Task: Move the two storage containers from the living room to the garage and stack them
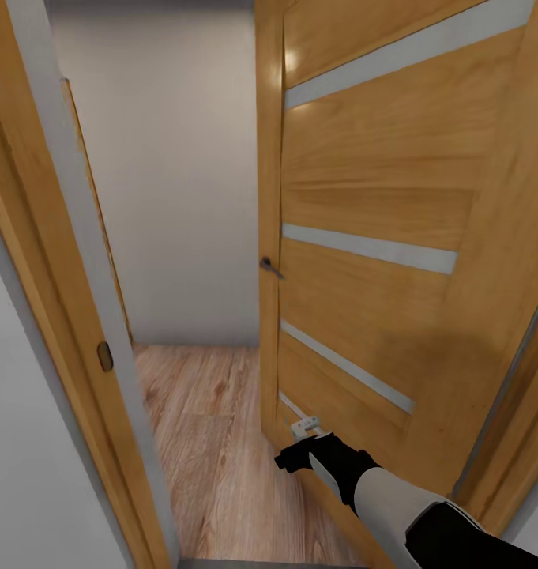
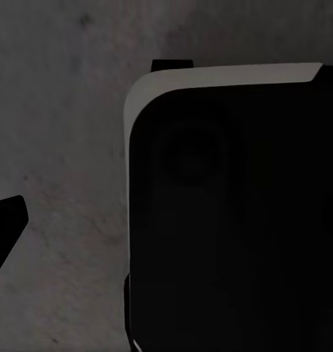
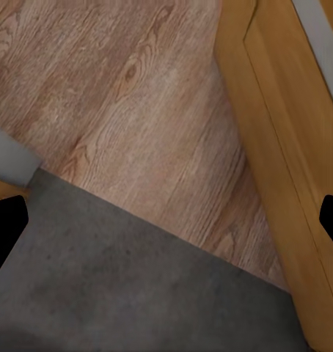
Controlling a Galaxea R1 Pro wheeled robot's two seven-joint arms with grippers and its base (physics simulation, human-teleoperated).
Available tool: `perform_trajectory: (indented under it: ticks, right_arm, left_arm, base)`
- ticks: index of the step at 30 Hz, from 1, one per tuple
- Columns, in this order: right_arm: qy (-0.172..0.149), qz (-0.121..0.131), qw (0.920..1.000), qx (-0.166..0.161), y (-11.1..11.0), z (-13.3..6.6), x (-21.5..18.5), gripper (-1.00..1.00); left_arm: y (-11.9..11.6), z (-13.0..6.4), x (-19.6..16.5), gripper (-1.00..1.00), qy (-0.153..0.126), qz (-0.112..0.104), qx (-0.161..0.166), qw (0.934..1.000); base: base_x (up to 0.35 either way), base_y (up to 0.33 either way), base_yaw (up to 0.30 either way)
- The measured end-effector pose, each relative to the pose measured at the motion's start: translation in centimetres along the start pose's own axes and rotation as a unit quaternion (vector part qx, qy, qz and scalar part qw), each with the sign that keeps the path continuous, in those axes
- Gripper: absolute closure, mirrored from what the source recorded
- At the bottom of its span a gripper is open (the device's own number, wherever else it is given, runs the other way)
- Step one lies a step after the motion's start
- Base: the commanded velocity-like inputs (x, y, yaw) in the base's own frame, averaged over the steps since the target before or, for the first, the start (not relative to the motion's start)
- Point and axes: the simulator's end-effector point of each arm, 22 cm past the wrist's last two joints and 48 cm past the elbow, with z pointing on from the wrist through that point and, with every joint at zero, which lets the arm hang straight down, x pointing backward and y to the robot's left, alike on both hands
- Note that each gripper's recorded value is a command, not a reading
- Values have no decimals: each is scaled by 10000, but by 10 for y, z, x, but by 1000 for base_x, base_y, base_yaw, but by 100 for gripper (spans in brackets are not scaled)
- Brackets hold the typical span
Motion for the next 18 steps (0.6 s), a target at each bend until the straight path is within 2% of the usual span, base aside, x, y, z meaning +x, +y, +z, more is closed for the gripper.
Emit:
perform_trajectory:
  ticks: [6, 14, 18]
  right_arm:
    - [4, 1, 10000, 1, 0, 0, 1, -100]
    - [8, 1, 10000, 1, 0, 0, 1, -100]
    - [7, -4, 10000, 2, 0, 0, 1, -100]
  left_arm:
    - [0, 0, 0, -100, -2, -2, -3, 10000]
    - [0, 0, 0, -100, 0, -9, 1, 10000]
    - [1, 0, 0, -100, -3, -8, -3, 10000]
  base:
    - [250, 0, 0]
    - [52, 0, 0]
    - [209, 0, 0]
